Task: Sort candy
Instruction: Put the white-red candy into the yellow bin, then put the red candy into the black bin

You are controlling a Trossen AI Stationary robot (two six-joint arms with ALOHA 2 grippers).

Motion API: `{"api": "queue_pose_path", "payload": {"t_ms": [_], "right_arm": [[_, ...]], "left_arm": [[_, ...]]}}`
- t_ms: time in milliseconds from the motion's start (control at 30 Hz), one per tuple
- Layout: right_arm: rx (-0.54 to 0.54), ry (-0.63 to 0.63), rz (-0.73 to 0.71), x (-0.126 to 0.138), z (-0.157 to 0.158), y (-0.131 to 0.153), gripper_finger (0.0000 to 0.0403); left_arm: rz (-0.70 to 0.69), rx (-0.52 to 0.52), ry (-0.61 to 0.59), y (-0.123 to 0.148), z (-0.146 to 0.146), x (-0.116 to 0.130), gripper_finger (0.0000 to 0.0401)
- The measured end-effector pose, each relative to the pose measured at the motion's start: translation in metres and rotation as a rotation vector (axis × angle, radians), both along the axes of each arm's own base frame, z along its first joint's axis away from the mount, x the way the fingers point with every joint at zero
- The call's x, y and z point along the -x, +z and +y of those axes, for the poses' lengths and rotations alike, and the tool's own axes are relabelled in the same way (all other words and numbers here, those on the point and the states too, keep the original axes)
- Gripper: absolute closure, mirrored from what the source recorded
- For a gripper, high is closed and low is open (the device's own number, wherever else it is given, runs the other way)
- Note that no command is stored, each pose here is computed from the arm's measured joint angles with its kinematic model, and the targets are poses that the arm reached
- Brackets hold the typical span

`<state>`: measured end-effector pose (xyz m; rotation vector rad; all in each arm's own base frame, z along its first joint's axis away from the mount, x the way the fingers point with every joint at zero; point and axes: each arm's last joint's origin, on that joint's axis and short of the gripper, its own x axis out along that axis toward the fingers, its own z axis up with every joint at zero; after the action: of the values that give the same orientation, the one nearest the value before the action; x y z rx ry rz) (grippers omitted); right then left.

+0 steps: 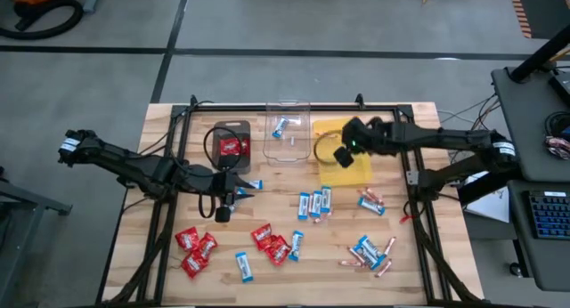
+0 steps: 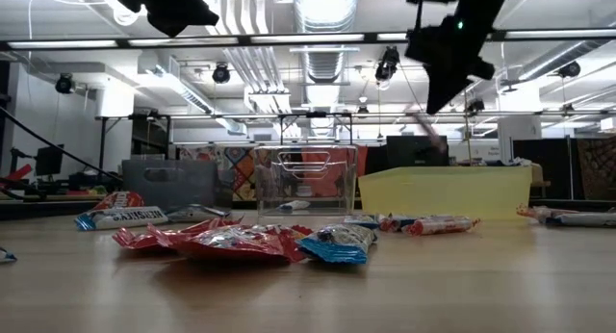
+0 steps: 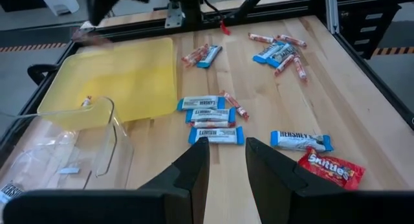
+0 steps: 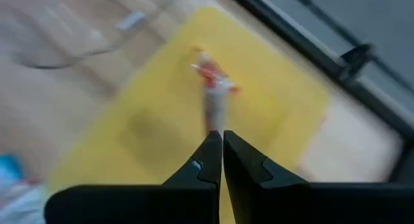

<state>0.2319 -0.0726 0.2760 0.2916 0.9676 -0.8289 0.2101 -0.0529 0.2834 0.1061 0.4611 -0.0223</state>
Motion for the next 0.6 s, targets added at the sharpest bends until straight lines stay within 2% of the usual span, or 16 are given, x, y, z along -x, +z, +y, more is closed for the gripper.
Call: {"api": "queue_pose_path", "payload": {"t_ms": [200,367,600], "right_arm": [[0.085,0.176,0.222,-0.002,-0.039,-0.016,0.0394],[0.073,0.205,0.242,-0.014,-0.057,-0.027,0.0394],[0.027,0.215,0.265,-0.029,-0.064,-0.038,0.0394]], "left_arm": [[0.006,-0.001,0.000,-0.001,0.000,0.000,0.0315],[0.007,-0.002,0.000,-0.001,0.000,0.000,0.0315],[0.007,-0.002,0.000,-0.001,0.000,0.000,0.0315]]}}
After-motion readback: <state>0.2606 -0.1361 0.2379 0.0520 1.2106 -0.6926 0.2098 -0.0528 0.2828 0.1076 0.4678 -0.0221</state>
